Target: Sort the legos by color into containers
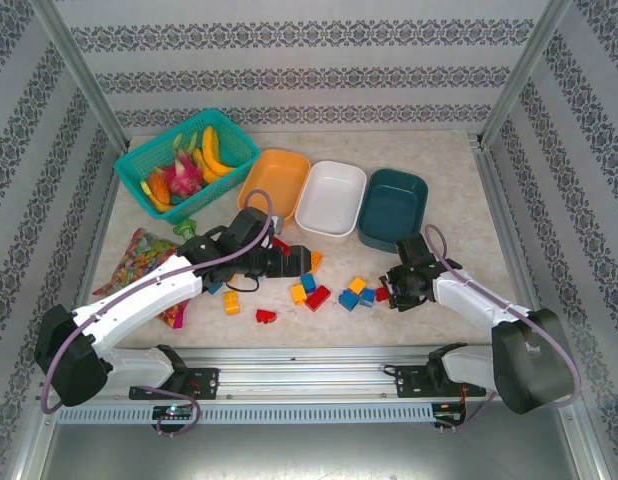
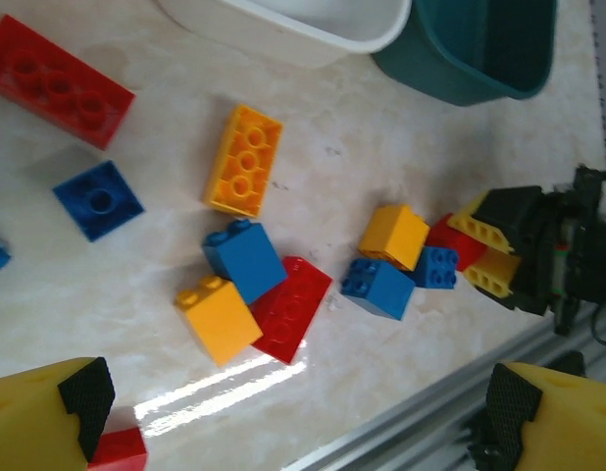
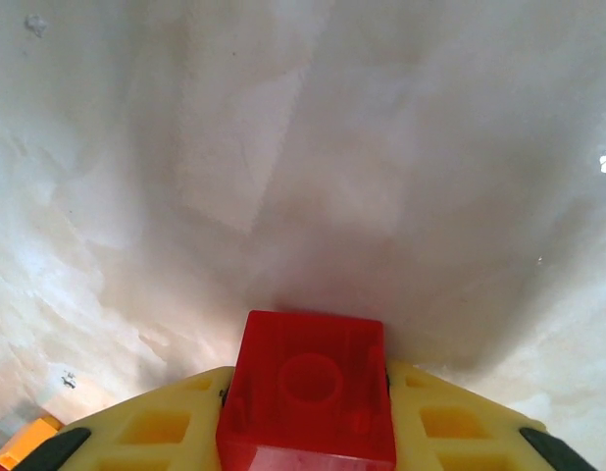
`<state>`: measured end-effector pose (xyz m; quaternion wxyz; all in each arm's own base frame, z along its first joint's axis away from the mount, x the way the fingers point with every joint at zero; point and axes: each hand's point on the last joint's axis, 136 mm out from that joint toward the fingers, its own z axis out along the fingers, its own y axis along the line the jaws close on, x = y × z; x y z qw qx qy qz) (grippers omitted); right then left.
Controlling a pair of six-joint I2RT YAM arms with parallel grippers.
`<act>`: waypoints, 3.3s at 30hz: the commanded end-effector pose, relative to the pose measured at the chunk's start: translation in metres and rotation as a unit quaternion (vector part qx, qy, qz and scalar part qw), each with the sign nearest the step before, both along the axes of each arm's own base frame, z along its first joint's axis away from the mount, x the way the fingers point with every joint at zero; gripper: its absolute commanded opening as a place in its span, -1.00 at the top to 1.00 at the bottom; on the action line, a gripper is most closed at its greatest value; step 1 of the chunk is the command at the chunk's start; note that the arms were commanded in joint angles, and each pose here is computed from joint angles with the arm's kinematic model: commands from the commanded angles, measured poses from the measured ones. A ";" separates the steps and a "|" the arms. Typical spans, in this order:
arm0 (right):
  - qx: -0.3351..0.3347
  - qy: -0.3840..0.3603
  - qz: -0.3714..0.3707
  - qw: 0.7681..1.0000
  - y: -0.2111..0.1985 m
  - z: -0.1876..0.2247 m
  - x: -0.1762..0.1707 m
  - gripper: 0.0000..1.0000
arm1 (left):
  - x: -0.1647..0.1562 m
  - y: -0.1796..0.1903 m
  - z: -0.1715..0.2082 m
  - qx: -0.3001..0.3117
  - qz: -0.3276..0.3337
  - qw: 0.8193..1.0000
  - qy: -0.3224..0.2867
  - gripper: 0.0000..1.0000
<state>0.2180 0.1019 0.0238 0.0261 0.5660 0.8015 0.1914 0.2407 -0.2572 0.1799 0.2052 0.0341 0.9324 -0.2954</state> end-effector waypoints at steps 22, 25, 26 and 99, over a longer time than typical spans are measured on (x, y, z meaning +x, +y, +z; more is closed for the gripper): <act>-0.131 -0.150 0.149 0.969 -0.009 0.123 0.169 0.66 | 0.086 0.020 0.077 -0.031 0.104 0.993 -0.041 -1.00; -0.127 -0.120 0.148 0.973 -0.015 0.100 0.206 0.63 | 0.107 0.024 0.084 -0.043 0.127 0.990 -0.041 -1.00; -0.122 -0.110 0.146 0.976 -0.017 0.091 0.213 0.62 | 0.112 0.025 0.083 -0.044 0.132 0.989 -0.039 -1.00; -0.098 -0.421 0.529 0.730 0.135 0.133 0.002 -0.37 | -0.003 0.208 -0.133 0.219 0.301 0.897 0.239 -0.51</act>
